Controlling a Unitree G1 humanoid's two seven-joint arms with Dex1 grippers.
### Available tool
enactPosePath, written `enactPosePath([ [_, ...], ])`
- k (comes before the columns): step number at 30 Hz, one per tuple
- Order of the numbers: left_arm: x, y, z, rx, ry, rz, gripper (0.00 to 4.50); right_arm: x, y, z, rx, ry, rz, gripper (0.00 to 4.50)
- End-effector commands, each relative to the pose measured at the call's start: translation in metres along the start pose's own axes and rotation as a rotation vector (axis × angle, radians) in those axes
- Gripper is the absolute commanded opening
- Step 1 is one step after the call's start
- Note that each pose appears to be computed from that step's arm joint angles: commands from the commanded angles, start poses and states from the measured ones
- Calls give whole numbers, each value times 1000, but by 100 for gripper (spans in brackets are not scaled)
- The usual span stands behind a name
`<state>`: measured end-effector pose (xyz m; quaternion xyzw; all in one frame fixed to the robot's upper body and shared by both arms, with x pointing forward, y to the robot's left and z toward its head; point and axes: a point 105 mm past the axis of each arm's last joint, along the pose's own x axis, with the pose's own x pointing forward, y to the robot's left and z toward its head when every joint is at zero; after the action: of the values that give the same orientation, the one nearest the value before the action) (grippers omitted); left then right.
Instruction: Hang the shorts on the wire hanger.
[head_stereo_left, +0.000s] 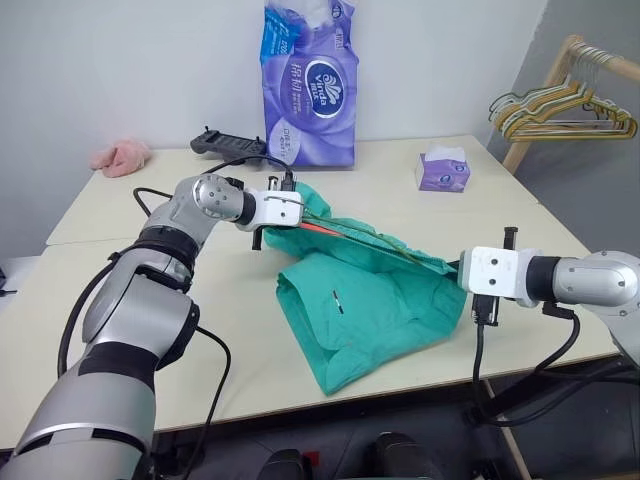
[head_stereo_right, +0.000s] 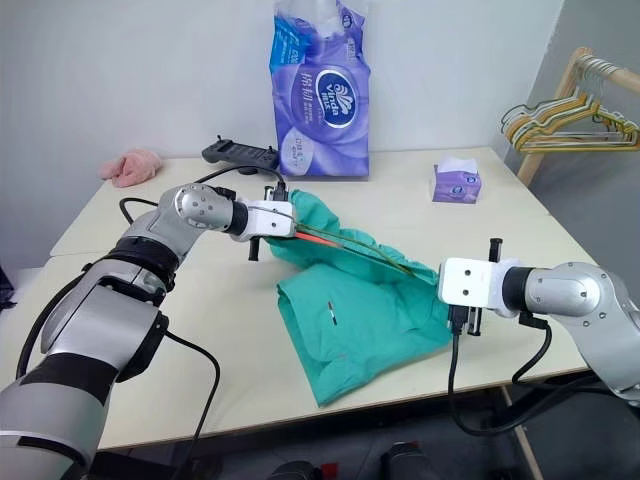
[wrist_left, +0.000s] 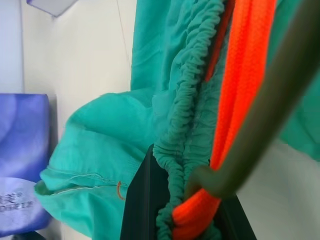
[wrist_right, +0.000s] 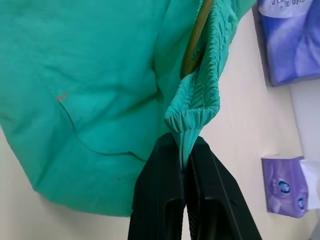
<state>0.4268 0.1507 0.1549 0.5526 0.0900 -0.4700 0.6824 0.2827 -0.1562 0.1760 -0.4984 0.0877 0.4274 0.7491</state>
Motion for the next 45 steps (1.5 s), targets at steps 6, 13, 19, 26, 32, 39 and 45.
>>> enactPosePath([
  [6,-28,-15,-68,-153,254,32,0,-15,-9,16,87,-33,10,3],
  [13,-17,1,-53,-281,164,143,0,-17,5,24,179,-60,75,3],
  [19,-10,3,-53,-270,200,169,0,-17,5,21,180,-42,58,3],
  [26,3,5,-34,-315,114,162,0,-16,6,21,175,-34,48,3],
  [32,1,4,-26,-385,42,103,0,-12,4,-9,229,23,25,3],
  [39,0,-3,-33,-409,52,95,0,-9,8,-17,217,28,42,3],
  [45,0,-4,-37,-394,76,97,0,-4,3,-21,224,20,29,3],
])
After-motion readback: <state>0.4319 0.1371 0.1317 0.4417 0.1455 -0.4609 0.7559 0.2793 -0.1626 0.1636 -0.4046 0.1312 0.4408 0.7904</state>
